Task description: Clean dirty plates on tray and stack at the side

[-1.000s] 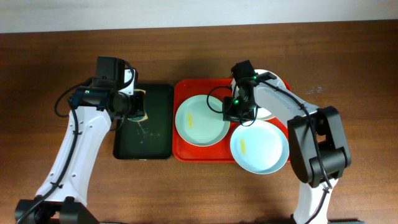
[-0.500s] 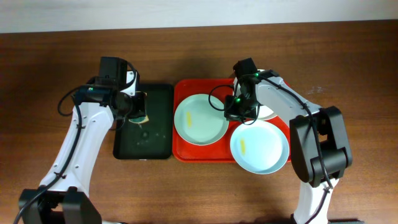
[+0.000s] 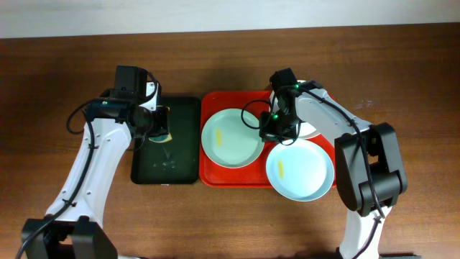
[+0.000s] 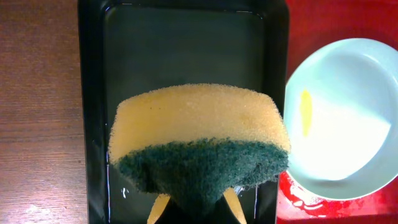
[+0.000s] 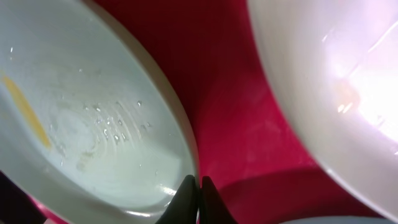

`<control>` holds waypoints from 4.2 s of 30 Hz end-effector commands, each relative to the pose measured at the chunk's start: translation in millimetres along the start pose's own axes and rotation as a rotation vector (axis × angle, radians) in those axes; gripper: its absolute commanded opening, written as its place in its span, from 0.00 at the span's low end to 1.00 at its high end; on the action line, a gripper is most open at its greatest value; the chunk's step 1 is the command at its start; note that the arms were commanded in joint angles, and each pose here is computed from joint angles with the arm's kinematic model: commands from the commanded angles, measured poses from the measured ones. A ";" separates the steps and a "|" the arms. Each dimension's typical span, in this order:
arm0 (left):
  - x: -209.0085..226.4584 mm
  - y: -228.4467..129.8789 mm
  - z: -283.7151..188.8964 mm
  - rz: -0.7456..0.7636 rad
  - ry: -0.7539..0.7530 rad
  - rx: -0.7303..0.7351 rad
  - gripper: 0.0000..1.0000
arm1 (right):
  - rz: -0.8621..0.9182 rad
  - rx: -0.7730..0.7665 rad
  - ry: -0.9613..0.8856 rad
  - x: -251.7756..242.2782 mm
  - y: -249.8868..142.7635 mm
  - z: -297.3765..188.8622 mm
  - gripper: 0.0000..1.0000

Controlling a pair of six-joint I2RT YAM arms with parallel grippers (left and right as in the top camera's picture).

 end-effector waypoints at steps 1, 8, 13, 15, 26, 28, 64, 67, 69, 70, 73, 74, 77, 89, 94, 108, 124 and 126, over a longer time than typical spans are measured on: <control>-1.0 -0.4 2.4 0.002 -0.013 0.006 0.00 | 0.005 0.029 0.043 4.2 -0.5 -1.4 0.04; -1.0 -0.4 2.4 0.002 -0.013 0.006 0.00 | 0.007 0.030 0.041 3.0 -0.3 -1.9 0.20; -0.8 -1.3 2.4 0.002 -0.012 0.011 0.00 | -0.017 -0.022 0.051 5.3 7.7 -1.9 0.18; -0.8 -1.5 2.4 0.001 -0.012 0.012 0.00 | -0.017 -0.022 0.047 5.0 7.7 -1.8 0.17; -0.8 -1.6 2.4 0.001 -0.012 0.013 0.00 | -0.028 -0.009 -0.007 7.6 2.1 1.5 0.04; -0.8 -1.5 2.4 0.001 -0.012 0.013 0.00 | -0.023 0.005 -0.011 6.8 0.0 1.5 0.04; -8.8 -3.2 3.7 0.024 -0.020 0.018 0.00 | -0.028 0.000 -0.009 7.2 0.7 1.5 0.04; -8.8 -3.3 3.6 0.023 -0.020 0.021 0.00 | -0.027 0.008 -0.005 7.5 -0.4 1.5 0.04; -8.7 -3.6 3.9 0.023 -0.018 0.031 0.00 | -0.025 0.012 -0.006 7.4 -1.1 1.6 0.04; -8.8 -3.5 4.2 0.022 -0.015 0.045 0.00 | -0.026 0.015 -0.007 7.7 -1.7 1.8 0.04; -11.7 3.9 7.2 0.019 -0.025 0.090 0.00 | -0.040 0.017 -0.007 12.7 -3.6 3.8 0.04; -14.2 7.5 9.1 0.017 -0.045 0.103 0.00 | -0.048 0.016 -0.006 15.0 -4.1 4.7 0.04; -26.6 14.0 15.1 0.013 -0.166 0.133 0.00 | -0.064 0.006 -0.038 18.1 -5.1 6.9 0.04; -82.5 9.1 26.7 0.092 -0.237 0.109 0.00 | -0.059 0.012 -0.061 15.0 -6.6 6.9 0.04; -110.8 4.7 54.5 0.132 -0.255 0.123 0.00 | -0.059 0.013 -0.061 15.1 -6.6 7.0 0.04; -114.1 -10.6 134.5 0.133 -0.210 0.257 0.00 | -0.059 0.012 -0.061 15.2 -6.5 7.0 0.04; -138.9 -47.2 175.4 0.149 -0.350 0.453 0.00 | -0.060 0.011 -0.061 15.4 -6.5 7.1 0.04; -142.1 -40.3 168.0 0.139 -0.439 0.462 0.00 | -0.060 0.011 -0.061 15.4 -6.5 7.1 0.04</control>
Point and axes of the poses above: each gripper's point midway between its finger pads, its own z axis out along the fingers, its own x axis along the line the jaws close on, y = z × x, the point moved 9 cm from there along -z, back along the fingers, and after that the axes turned 4 degrees about -z, right-handed, at the moved point
